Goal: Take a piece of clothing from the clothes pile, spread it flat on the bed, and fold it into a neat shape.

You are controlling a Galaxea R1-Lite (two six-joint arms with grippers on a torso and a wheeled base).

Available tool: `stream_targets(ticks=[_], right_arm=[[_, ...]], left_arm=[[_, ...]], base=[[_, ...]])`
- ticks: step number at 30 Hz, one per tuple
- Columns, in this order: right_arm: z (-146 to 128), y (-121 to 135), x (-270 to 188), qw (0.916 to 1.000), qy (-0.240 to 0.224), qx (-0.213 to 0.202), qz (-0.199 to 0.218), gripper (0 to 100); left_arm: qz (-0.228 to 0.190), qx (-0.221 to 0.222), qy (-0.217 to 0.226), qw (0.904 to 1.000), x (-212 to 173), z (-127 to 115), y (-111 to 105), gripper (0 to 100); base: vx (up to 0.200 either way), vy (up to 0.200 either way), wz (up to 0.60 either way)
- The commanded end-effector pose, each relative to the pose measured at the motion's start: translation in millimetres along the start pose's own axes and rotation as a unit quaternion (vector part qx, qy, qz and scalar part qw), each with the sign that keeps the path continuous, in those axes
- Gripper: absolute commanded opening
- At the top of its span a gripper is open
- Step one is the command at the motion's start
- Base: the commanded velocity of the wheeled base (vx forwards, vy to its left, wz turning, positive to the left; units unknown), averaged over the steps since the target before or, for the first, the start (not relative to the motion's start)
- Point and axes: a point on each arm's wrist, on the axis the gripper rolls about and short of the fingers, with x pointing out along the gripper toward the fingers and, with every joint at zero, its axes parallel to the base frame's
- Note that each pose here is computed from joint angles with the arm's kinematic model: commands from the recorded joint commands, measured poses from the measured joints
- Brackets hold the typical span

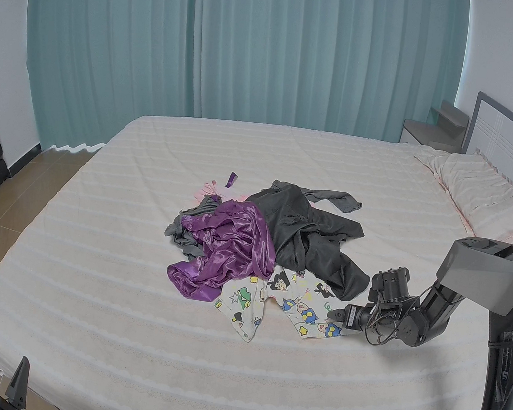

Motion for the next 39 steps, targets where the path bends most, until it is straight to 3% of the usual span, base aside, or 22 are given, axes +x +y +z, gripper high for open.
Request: stream_targets(ticks=[1, 9, 14, 25, 26, 35, 39], right_arm=[[-12, -11, 12, 0.9995, 0.007, -0.012, -0.028, 100], [-11, 12, 3, 0.9991, -0.029, -0.025, 0.015, 100], [-26, 30, -1, 0.9972, -0.016, -0.053, 0.049, 100], [-33, 43, 7, 0.9952, -0.003, -0.078, 0.06, 100], [-34, 43, 8, 0.9952, 0.001, -0.079, 0.057, 0], [-38, 41, 12, 0.9935, 0.005, -0.102, 0.051, 0], [-33, 41, 4, 0.9934, -0.03, -0.089, 0.065, 0]], left_arm=[[0.0, 0.0, 0.0, 1.0, 0, -5, 0, 100], [0.0, 0.0, 0.0, 1.0, 0, -5, 0, 100], [0.0, 0.0, 0.0, 1.0, 0, -5, 0, 100], [0.0, 0.0, 0.0, 1.0, 0, -5, 0, 100], [0.0, 0.0, 0.0, 1.0, 0, -5, 0, 100], [0.0, 0.0, 0.0, 1.0, 0, -5, 0, 100], [0.0, -0.001, 0.0, 1.0, 0, -5, 0, 100]], base=[[0.0, 0.0, 0.0], [0.0, 0.0, 0.0], [0.0, 0.0, 0.0], [0.0, 0.0, 0.0], [0.0, 0.0, 0.0], [0.0, 0.0, 0.0], [0.0, 0.0, 0.0]])
